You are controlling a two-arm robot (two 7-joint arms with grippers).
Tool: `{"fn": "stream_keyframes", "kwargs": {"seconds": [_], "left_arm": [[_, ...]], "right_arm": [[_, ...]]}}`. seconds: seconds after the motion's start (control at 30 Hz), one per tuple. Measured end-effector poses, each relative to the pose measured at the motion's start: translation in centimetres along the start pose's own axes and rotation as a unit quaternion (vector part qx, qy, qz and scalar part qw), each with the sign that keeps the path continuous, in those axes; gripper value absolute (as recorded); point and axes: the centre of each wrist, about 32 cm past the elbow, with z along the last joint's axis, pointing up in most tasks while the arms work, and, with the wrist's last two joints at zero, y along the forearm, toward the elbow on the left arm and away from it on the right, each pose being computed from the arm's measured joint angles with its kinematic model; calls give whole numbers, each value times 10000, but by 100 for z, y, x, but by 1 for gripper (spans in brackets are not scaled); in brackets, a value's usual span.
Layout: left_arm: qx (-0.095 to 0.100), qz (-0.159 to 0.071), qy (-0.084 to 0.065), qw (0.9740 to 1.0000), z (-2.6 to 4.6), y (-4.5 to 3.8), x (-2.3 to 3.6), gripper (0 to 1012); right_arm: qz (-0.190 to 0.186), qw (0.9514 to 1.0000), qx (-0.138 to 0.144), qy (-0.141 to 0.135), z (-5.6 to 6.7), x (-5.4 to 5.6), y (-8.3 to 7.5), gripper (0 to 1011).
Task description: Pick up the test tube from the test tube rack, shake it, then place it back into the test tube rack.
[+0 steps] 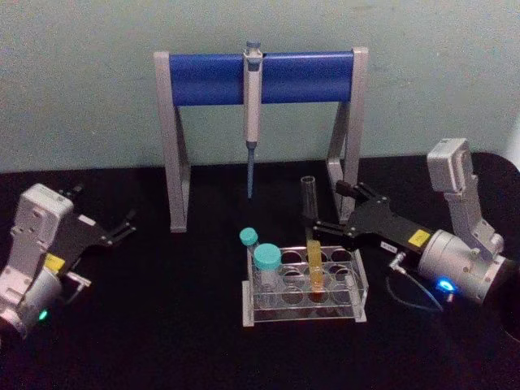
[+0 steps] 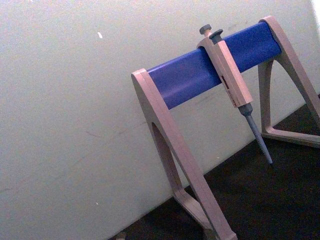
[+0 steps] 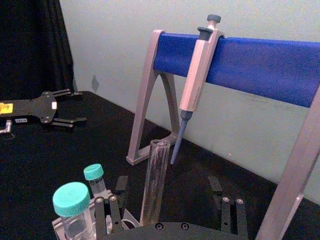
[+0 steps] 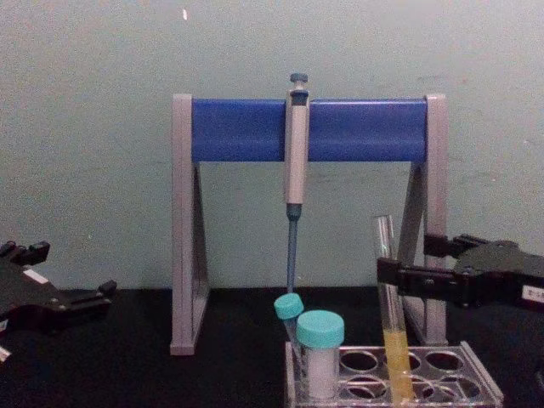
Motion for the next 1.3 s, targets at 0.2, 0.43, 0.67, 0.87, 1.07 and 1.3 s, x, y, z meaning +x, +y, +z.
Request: {"fn": "stream_keyframes", "kwargs": {"seconds": [0.2,0.43,0.67,0.87,1.07,1.3], "left_arm": [[0,0,0,10000,0,0,0,1001],[0,0,0,10000,0,0,0,1001],[0,0,0,10000,0,0,0,1001],[0,0,0,10000,0,0,0,1001],[0,0,0,10000,0,0,0,1001],[0,0,0,10000,0,0,0,1001]], "right_arm": [[98,9999,-63,102,22,22,79,1000],[170,9996,-68,229,36,41,145,1000],[227,9991,-116,333,41,46,186,1000],[246,9988,-163,397,33,53,200,1000],[246,9986,-171,431,26,51,203,1000],[239,9986,-169,436,24,52,201,1000]]}}
